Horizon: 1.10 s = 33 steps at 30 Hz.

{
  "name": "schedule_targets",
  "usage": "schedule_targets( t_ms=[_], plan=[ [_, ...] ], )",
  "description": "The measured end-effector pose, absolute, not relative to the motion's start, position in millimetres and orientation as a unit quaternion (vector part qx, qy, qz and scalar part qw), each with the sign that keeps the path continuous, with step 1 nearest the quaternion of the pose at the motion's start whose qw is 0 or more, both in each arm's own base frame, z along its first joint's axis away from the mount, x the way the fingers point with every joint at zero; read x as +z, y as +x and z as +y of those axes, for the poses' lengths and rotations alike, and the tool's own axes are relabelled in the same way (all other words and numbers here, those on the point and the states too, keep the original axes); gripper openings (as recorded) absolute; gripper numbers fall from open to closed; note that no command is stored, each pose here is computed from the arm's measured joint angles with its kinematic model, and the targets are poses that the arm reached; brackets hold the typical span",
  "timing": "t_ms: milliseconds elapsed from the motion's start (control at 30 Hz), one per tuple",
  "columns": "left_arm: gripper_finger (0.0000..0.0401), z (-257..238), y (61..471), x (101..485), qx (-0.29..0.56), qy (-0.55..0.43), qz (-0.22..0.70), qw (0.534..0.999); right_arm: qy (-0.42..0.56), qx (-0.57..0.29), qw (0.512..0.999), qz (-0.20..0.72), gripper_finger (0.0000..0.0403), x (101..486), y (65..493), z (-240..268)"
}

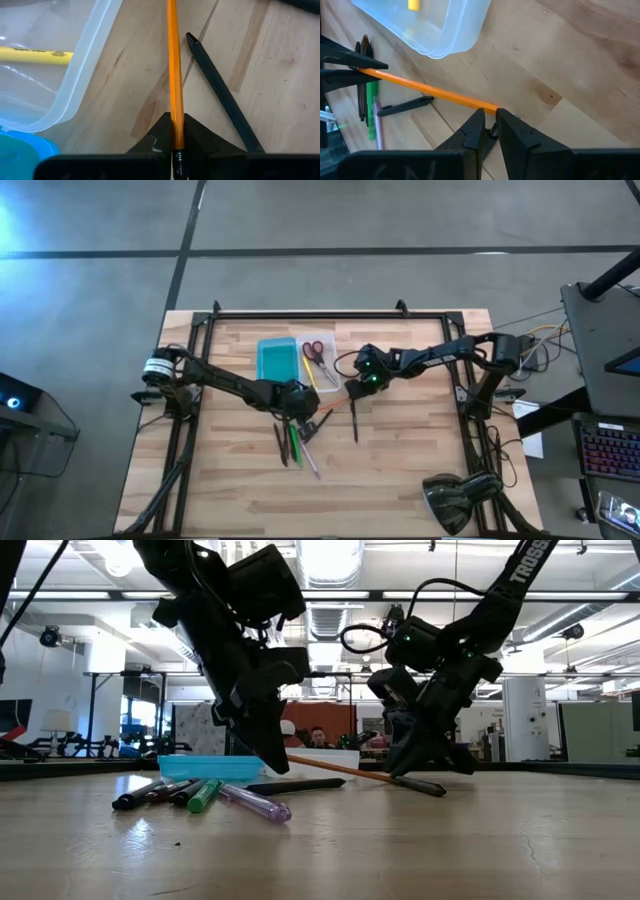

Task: Pick & place school supplies into a supply box
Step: Put the orange pencil into the pencil box

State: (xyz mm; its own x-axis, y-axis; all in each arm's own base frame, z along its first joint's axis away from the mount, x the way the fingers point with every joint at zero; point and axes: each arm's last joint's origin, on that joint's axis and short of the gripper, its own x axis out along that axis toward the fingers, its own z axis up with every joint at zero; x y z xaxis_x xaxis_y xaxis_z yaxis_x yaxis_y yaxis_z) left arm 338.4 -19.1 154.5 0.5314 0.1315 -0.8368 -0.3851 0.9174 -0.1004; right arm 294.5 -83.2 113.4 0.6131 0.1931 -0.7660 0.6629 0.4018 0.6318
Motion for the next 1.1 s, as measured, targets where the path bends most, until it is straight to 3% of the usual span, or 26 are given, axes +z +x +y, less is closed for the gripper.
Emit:
schedule_targets(
  t_ms=[400,567,667,900,1100],
  plan=[
    [0.0009,-20,334,165,0.167,-0.164,0.471,0.851,0.49,-0.199,0.791,0.307,0.0061,169,286,-85],
    [0.0009,-19,329,190,0.185,-0.191,0.429,0.863,0.449,-0.242,0.821,0.258,0.0067,197,274,-87],
    [0.0008,-16,323,205,0.239,-0.229,0.381,0.863,0.439,-0.262,0.822,0.25,0.007,207,266,-88],
    [0.0008,4,321,207,0.36,-0.407,0.286,0.789,0.432,-0.273,0.821,0.256,0.0069,210,260,-88],
    [0.0008,24,329,200,0.393,-0.464,0.239,0.757,0.44,-0.279,0.813,0.259,0.0072,206,262,-88]
  ],
)
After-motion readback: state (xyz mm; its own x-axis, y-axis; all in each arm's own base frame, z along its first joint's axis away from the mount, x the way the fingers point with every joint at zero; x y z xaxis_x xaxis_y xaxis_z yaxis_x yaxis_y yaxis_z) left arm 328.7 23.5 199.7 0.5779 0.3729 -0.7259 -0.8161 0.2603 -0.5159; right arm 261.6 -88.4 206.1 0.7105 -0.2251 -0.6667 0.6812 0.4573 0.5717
